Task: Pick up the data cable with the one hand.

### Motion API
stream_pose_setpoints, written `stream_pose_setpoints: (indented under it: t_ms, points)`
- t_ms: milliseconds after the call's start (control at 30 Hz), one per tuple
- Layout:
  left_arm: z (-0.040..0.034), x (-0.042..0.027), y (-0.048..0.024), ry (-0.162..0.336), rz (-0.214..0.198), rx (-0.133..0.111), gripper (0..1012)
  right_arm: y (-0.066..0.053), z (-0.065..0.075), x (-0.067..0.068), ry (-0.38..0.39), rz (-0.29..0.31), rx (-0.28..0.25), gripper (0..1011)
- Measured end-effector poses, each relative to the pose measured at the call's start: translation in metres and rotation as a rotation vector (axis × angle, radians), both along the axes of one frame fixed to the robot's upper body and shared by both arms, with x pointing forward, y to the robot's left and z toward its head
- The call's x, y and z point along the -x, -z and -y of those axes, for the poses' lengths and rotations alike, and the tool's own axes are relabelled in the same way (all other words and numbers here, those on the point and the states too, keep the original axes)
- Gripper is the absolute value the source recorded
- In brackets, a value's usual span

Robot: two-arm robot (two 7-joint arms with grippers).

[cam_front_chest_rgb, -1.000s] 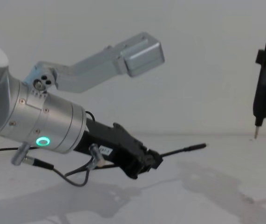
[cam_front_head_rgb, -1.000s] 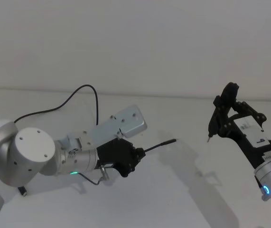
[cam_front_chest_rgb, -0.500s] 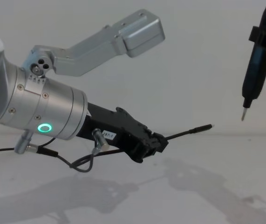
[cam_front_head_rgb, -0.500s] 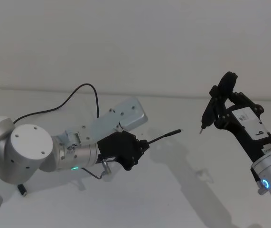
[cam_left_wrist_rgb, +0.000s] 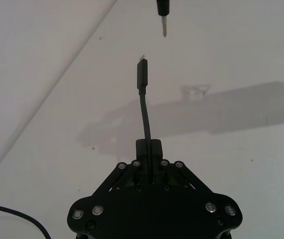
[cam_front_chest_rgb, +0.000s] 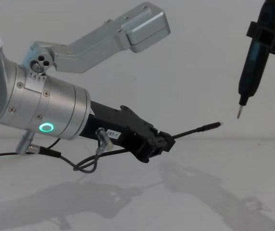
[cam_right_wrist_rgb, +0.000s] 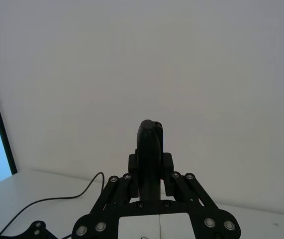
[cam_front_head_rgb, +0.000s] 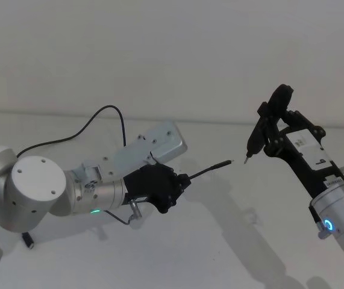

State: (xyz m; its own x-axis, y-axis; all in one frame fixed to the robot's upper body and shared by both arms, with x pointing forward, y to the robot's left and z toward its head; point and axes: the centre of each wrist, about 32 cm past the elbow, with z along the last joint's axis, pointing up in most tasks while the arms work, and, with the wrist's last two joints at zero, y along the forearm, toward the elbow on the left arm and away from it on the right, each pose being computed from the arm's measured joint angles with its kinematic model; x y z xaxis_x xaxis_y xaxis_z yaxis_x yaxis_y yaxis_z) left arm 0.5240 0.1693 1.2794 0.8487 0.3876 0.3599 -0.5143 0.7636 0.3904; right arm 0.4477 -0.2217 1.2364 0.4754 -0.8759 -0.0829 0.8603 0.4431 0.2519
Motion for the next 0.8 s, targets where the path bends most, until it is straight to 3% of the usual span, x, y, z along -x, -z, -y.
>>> stream_pose_setpoints:
  t_ms: [800]
  points:
    - [0.0, 0.0003, -0.0011, 0.001, 0.005, 0.006, 51, 0.002, -0.011, -0.013, -0.024, -0.001, -0.008, 268]
